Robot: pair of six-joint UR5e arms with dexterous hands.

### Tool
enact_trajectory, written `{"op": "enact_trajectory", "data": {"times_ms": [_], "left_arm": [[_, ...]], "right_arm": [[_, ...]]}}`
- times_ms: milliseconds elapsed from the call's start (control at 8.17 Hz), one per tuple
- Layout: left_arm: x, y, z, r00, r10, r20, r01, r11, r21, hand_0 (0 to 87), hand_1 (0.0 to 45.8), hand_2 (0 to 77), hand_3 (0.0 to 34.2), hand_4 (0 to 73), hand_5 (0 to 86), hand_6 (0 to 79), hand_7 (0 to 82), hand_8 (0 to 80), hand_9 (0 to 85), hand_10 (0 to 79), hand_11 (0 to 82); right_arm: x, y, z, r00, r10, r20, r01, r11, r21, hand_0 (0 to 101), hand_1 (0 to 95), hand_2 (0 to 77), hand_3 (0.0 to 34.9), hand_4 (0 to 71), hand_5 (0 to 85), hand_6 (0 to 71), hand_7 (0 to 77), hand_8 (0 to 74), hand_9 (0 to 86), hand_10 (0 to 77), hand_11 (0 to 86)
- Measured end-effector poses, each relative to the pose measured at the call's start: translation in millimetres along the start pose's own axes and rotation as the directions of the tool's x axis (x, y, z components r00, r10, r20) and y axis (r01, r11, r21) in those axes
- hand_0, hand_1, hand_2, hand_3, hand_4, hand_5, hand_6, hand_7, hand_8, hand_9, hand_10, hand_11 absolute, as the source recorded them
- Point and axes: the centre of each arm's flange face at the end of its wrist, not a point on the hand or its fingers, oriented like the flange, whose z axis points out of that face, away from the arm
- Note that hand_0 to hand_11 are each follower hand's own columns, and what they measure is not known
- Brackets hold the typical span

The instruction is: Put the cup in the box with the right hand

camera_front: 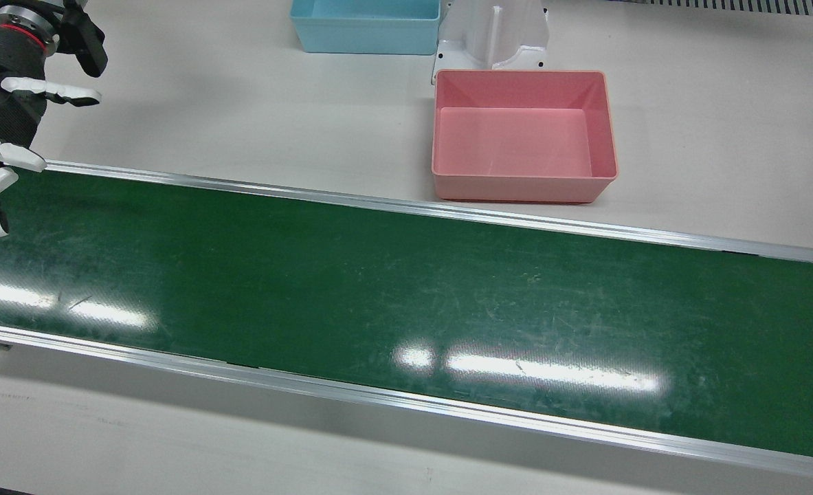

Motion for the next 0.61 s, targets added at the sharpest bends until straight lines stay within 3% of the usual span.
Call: {"op": "enact_trajectory", "data": {"times_ms": [612], "left_arm": [[0.2, 0.1, 0.0, 1.000, -0.001, 0.000, 0.001, 1.000, 0.000, 0.0, 0.5, 0.5, 0.0, 0.0, 0.0, 0.0, 0.0, 0.0, 0.5, 0.0, 0.0]], "right_arm": [[0.0, 0.0, 0.0, 1.000, 0.000, 0.000, 0.000, 1.000, 0.000, 58, 19.1, 5.5, 0.0, 43.6, 7.1, 18.0, 69.8, 7.1, 22.4, 12.5, 19.6]]}}
